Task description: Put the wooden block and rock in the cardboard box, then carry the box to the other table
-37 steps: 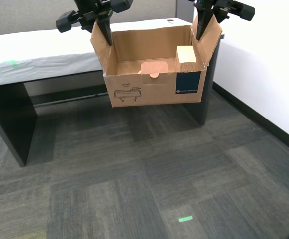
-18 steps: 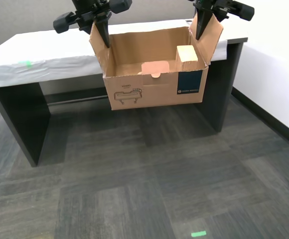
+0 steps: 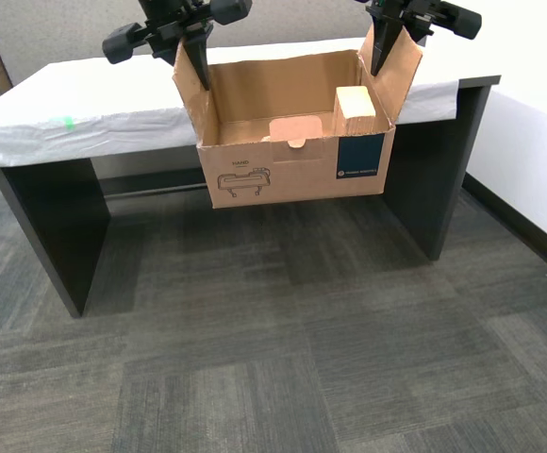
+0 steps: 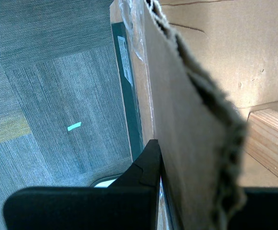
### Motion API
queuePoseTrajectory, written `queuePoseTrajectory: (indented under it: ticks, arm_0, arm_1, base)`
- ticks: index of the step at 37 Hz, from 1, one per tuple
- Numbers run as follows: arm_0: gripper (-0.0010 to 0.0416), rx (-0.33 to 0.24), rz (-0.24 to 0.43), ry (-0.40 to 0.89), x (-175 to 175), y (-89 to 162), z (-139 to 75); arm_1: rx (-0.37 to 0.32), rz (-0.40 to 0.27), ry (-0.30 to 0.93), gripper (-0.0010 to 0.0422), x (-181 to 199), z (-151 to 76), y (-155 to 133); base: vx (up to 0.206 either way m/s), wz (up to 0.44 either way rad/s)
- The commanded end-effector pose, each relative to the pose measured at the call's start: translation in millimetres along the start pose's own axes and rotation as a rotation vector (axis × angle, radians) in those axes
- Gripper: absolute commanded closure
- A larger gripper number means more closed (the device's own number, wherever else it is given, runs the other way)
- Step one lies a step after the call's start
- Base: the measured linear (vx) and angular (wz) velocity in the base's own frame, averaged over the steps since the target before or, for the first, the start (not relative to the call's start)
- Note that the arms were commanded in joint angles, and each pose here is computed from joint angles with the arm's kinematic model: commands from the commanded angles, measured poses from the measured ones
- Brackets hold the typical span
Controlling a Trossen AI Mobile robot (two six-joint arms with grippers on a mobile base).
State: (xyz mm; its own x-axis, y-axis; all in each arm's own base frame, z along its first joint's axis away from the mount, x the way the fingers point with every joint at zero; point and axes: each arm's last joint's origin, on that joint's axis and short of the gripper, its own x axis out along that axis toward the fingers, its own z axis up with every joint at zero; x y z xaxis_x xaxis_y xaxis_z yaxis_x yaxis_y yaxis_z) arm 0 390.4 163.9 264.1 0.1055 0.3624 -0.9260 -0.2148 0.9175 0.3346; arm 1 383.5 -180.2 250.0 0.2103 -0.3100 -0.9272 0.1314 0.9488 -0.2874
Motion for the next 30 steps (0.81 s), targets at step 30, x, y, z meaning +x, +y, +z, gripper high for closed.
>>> queuePoseTrajectory:
  ticks: [30]
  arm_0:
    - [0.0406, -0.014, 0.018, 0.006, 0.1, 1.1, -0.3]
  arm_1:
    - [0.112, -0.047, -0.018, 0.0412, 4.2, -6.2, -26.1]
  base:
    - [0.134, -0.021]
